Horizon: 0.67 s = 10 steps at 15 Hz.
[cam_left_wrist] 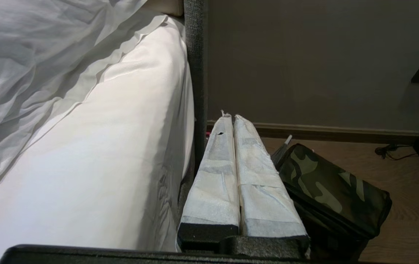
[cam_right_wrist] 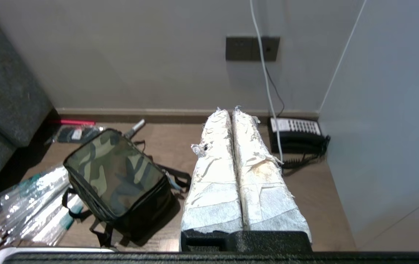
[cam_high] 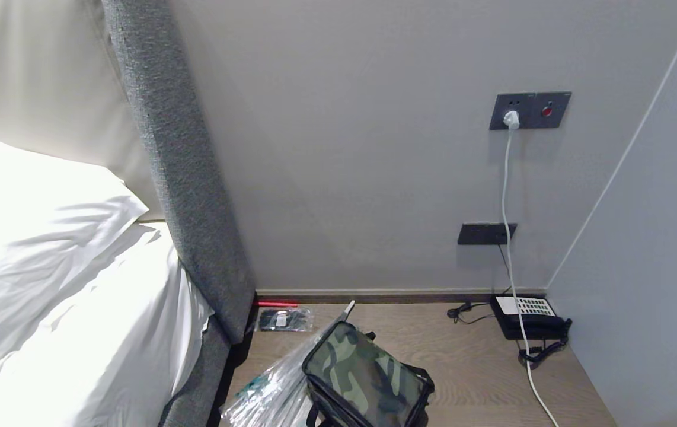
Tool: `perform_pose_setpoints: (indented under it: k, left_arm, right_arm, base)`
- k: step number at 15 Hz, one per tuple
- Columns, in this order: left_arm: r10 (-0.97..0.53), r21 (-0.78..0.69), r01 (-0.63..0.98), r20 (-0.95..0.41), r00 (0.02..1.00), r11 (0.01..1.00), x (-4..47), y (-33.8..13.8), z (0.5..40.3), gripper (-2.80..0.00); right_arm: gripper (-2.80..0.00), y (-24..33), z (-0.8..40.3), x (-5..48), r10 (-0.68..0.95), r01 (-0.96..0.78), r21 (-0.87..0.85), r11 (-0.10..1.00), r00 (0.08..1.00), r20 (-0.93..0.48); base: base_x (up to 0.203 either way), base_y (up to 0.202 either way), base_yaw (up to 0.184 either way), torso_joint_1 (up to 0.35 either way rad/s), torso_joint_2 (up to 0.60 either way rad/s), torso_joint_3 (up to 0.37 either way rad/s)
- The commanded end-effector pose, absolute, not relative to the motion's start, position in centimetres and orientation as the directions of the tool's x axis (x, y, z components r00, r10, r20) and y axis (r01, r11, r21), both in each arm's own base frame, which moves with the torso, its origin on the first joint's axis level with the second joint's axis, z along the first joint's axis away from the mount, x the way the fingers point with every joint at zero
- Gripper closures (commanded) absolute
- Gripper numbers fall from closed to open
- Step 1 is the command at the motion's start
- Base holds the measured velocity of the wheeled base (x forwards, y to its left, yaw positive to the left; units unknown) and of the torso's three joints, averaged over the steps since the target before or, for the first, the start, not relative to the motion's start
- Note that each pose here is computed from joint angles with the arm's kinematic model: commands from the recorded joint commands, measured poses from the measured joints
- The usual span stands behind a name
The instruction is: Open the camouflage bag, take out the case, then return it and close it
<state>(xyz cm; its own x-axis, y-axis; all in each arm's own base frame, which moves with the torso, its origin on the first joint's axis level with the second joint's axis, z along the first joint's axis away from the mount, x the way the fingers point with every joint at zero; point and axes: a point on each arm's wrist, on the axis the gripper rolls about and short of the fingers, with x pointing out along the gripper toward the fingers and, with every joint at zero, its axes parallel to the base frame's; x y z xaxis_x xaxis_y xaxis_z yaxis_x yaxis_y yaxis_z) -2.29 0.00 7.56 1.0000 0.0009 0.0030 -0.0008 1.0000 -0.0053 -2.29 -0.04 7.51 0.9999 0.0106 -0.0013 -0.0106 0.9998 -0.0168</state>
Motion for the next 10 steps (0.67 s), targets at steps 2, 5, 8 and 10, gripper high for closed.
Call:
perform_pose_setpoints:
  k: [2,5,8,10]
  left_arm:
    - [0.001,-0.006,-0.001,0.003,1.000,1.000,-2.28,0.00,7.58,0.00]
    - [0.001,-0.006,-0.001,0.003,1.000,1.000,-2.28,0.00,7.57,0.00]
    - [0.000,-0.006,0.000,0.002,1.000,1.000,-2.28,-0.01,7.57,0.00]
    - [0.000,-0.006,0.000,0.003,1.000,1.000,-2.28,-0.01,7.58,0.00]
  right_arm:
    - [0.00,-0.05,7.40,-2.50,0.011,-0.010,-0.017,1.000,1.000,0.026]
    - [0.00,-0.05,7.40,-2.50,0.011,-0.010,-0.017,1.000,1.000,0.026]
    - [0.00,-0.05,7.40,-2.50,0.011,-0.010,-0.017,1.000,1.000,0.026]
    - [0.00,-0.05,7.40,-2.50,0.011,-0.010,-0.017,1.000,1.000,0.026]
  base:
    - [0.000,0.000,0.000,0.002,0.01,0.198]
    - [0.000,0.000,0.000,0.003,0.00,0.207]
    - [0.000,0.000,0.000,0.002,0.01,0.203]
    - [0.000,0.000,0.000,0.001,0.00,0.176]
